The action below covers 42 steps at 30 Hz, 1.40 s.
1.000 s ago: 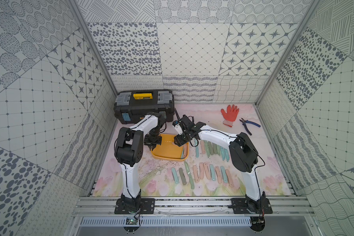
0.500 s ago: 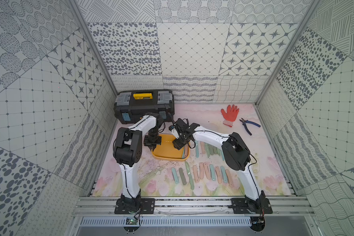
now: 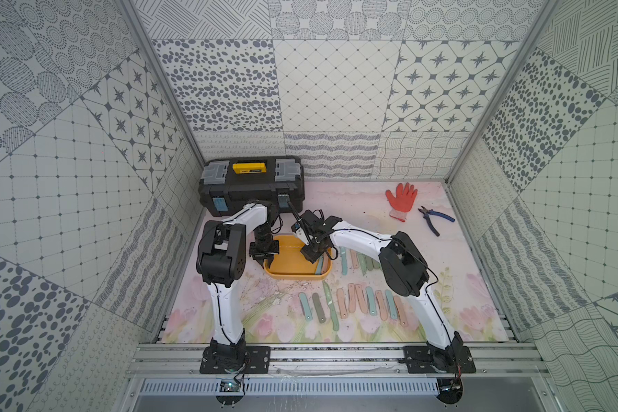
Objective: Take the fruit knife out of the storage box
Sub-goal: Pick up the fruit knife from the storage box.
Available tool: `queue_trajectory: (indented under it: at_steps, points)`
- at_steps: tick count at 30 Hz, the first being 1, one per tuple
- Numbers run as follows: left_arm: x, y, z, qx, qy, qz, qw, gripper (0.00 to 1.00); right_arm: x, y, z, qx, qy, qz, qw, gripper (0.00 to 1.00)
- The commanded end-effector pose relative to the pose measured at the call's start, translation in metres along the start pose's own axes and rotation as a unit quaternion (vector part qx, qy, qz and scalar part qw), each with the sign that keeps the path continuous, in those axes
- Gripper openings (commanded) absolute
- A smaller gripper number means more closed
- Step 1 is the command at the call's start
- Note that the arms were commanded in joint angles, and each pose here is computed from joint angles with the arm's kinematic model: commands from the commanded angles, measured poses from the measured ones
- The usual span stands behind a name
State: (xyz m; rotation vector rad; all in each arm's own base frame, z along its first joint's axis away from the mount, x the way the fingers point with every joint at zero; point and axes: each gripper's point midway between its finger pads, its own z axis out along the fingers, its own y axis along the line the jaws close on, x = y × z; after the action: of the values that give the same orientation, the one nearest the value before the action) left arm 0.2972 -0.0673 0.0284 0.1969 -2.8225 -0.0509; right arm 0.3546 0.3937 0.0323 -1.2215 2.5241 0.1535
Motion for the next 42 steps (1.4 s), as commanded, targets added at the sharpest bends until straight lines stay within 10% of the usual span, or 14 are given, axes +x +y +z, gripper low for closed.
queue_trajectory:
  at_steps: [1, 16, 32, 42]
  points:
    - [-0.006, 0.001, 0.005, 0.004, -0.004, -0.02, 1.0, 0.19, 0.008, -0.002, 0.01, 0.016, 0.024, -0.029, 0.999, 0.49]
    - [-0.015, 0.005, -0.014, 0.017, -0.047, -0.039, 0.998, 0.2, -0.012, 0.007, 0.007, 0.005, -0.001, -0.052, 0.999, 0.22]
    - [-0.016, 0.006, -0.015, 0.014, -0.049, -0.039, 0.998, 0.19, -0.062, 0.015, -0.051, -0.022, -0.104, -0.033, 0.994, 0.15]
    - [-0.019, 0.009, -0.016, 0.005, -0.053, -0.038, 0.998, 0.19, -0.048, 0.016, -0.022, -0.024, -0.057, -0.028, 0.998, 0.21]
